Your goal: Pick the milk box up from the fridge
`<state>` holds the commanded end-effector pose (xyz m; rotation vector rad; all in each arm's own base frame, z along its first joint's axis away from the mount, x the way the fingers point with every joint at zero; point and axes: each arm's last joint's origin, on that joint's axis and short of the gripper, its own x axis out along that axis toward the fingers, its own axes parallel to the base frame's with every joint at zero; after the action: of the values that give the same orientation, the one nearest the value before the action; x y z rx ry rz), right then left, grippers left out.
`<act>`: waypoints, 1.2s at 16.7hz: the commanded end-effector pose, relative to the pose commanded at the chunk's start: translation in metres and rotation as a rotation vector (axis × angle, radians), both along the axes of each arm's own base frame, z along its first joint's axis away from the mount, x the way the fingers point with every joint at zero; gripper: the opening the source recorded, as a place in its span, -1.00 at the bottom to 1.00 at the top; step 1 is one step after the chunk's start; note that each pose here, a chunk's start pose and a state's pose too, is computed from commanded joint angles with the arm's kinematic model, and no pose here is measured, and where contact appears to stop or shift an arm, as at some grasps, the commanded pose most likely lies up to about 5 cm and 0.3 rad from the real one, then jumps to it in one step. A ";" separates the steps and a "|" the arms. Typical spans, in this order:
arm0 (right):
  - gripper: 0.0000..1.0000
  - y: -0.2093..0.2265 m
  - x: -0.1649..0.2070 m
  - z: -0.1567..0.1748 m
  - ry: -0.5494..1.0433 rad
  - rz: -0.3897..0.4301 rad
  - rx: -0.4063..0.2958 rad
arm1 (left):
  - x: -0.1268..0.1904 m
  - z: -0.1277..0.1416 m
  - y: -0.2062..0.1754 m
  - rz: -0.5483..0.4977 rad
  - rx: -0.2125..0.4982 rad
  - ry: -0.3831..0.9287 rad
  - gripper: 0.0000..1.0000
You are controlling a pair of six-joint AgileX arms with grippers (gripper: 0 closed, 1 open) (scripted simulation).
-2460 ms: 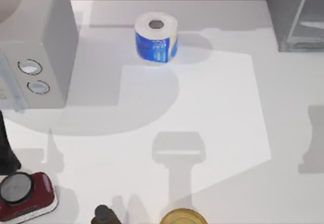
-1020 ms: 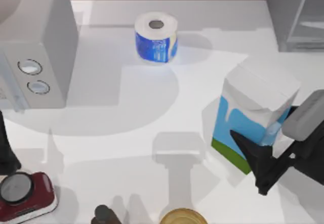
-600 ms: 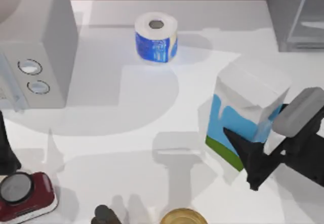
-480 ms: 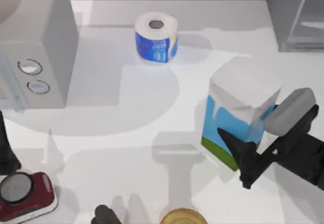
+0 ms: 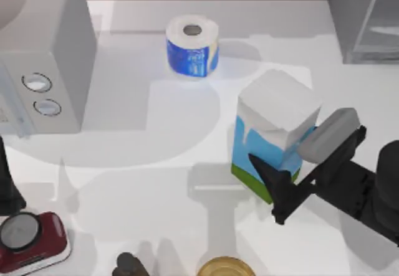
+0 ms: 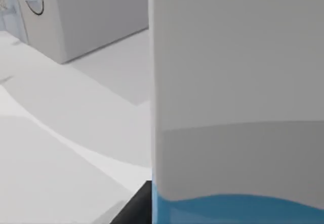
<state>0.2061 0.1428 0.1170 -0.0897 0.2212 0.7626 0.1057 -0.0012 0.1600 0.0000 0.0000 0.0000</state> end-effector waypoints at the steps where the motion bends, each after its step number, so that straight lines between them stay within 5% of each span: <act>1: -1.00 0.000 0.000 0.000 0.000 0.000 0.000 | 0.000 0.000 0.000 0.000 0.000 0.000 1.00; 3: -1.00 0.000 0.000 0.000 0.000 0.000 0.000 | 0.000 0.000 0.000 0.000 0.000 0.000 1.00; 16: 0.96 0.000 0.000 0.000 0.000 0.000 0.000 | 0.000 0.000 0.000 0.000 0.000 0.000 1.00; 20: 1.00 0.000 0.000 0.000 0.000 0.000 0.000 | 0.000 0.000 0.000 0.000 0.000 0.000 1.00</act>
<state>0.2061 0.1428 0.1170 -0.0897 0.2212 0.7626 0.1057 -0.0012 0.1600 0.0000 0.0000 0.0000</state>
